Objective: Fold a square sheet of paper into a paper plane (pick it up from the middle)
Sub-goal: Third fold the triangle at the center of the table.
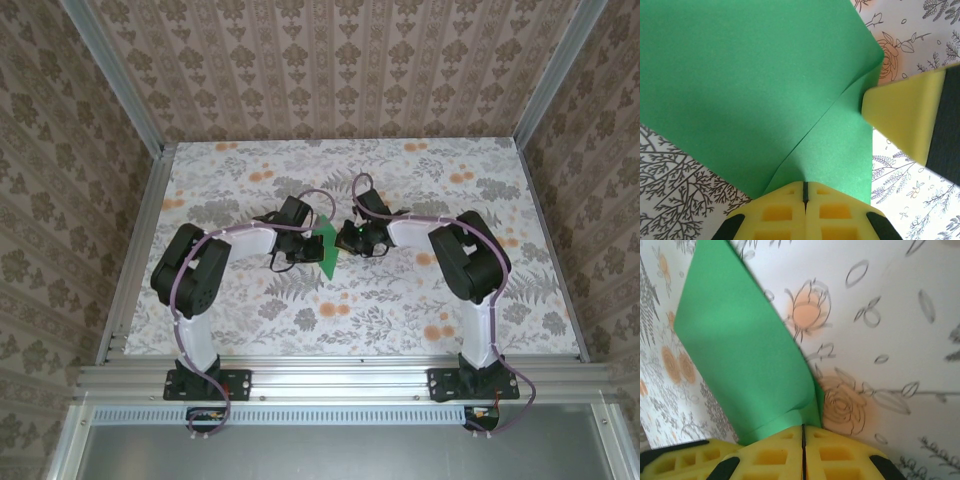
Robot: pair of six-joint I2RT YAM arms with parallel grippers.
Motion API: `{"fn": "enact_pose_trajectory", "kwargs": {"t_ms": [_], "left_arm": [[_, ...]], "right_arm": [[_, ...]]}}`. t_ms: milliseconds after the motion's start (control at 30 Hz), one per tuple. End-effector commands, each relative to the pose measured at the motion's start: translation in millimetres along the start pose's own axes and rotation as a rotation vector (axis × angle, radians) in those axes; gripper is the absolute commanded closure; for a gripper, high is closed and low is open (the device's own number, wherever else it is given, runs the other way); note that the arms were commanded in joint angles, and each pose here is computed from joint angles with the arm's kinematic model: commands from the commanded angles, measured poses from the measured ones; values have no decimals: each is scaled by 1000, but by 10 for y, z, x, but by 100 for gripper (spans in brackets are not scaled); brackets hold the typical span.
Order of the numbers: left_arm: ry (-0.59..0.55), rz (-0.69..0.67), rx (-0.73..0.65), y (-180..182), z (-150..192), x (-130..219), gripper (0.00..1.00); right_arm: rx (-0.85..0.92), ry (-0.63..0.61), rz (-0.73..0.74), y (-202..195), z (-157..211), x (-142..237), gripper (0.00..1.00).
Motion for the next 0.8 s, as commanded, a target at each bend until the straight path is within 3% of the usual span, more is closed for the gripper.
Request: {"fn": "enact_pose_trajectory", "kwargs": {"t_ms": [0,400,767], "left_arm": [[114,-115,12,243,255,-147,100],[115,-121,11,249,261,-140,100],[91,-122,31,217,226,-134,100]], "right_arm": [[-58,-47,82,-221,-163,-73,90],[-22,-147,57,45,-475,213,88],[11,65,-79,191,437,286,90]]}}
Point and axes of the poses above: each hand's point on the last joint's axis, 136 mm out from that joint toward the fingers, its own x axis back along the fingers, its own y axis along the line the jaws close on, z = x × y, the point moved 6 cm from there along x, back along the fingers, and after that the axes turned 1 degree about -x, right-handed, at the moved point
